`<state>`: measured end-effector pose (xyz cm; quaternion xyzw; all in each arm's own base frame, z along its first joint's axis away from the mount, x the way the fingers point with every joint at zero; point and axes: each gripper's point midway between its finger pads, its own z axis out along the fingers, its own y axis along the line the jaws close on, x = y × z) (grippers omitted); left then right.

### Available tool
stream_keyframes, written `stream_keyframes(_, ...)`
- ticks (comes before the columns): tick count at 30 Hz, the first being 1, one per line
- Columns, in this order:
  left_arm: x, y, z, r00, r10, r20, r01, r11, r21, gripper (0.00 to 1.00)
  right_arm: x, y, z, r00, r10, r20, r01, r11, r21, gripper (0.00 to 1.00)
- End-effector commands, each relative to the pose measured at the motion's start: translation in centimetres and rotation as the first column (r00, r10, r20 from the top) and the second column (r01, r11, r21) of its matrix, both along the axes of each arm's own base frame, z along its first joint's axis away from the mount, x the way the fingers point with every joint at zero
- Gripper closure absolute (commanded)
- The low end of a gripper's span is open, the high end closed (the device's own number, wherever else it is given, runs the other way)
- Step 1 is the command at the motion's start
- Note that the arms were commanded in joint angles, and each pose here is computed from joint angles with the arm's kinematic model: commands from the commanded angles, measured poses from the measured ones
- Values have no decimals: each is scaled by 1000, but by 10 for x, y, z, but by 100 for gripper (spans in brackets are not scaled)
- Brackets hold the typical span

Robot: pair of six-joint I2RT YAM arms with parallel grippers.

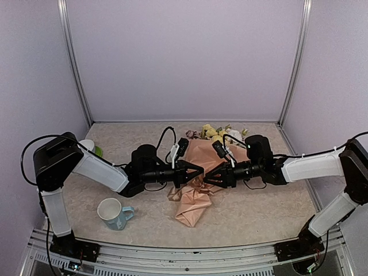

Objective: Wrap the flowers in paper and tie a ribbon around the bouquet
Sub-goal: Tie the half-tied ribbon around the folded bouquet.

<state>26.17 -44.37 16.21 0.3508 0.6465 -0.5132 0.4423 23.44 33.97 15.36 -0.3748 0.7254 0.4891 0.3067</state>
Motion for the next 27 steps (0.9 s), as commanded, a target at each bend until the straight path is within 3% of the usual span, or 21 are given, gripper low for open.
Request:
stream_keyframes(1, -3, -3, 9, 999, -36, -1, 36, 998, -52, 100, -1, 2, 3, 997, 8, 71, -9, 1000, 16, 62)
stream_keyframes(7, -5, -4, 10, 999, -50, -3, 50, 997, -54, 100, 15, 9, -9, 993, -47, 107, 48, 999, -10, 68)
stream_keyframes(10, -6, -5, 7, 999, -53, -8, 52, 998, -47, 100, 12, 14, -4, 993, -26, 111, 25, 1000, 15, 74)
stream_keyframes(18, -2, -5, 6, 999, -40, -11, 40, 998, -51, 100, 2, 20, -20, 996, 18, 90, -17, 1000, -12, 78)
stream_keyframes(20, -2, -5, 5, 999, -39, -12, 38, 998, -49, 100, 0, 21, -22, 996, 23, 90, -21, 1000, -16, 84)
stream_keyframes(22, -1, -6, 4, 999, -39, -16, 38, 998, -44, 100, 1, 21, -19, 995, 16, 97, -15, 1000, -9, 98)
stream_keyframes(24, -2, -6, 2, 999, -40, -25, 39, 999, -32, 100, 4, 21, -14, 994, -3, 112, 4, 1000, -2, 100)
stream_keyframes(25, -2, -6, 1, 999, -38, -25, 38, 999, -24, 96, 6, 20, -12, 993, -17, 119, 17, 1000, -2, 100)
stream_keyframes(27, -1, -1, -2, 999, -18, -29, 18, 1000, -1, 70, 11, 17, -12, 992, -47, 118, 49, 999, -14, 100)
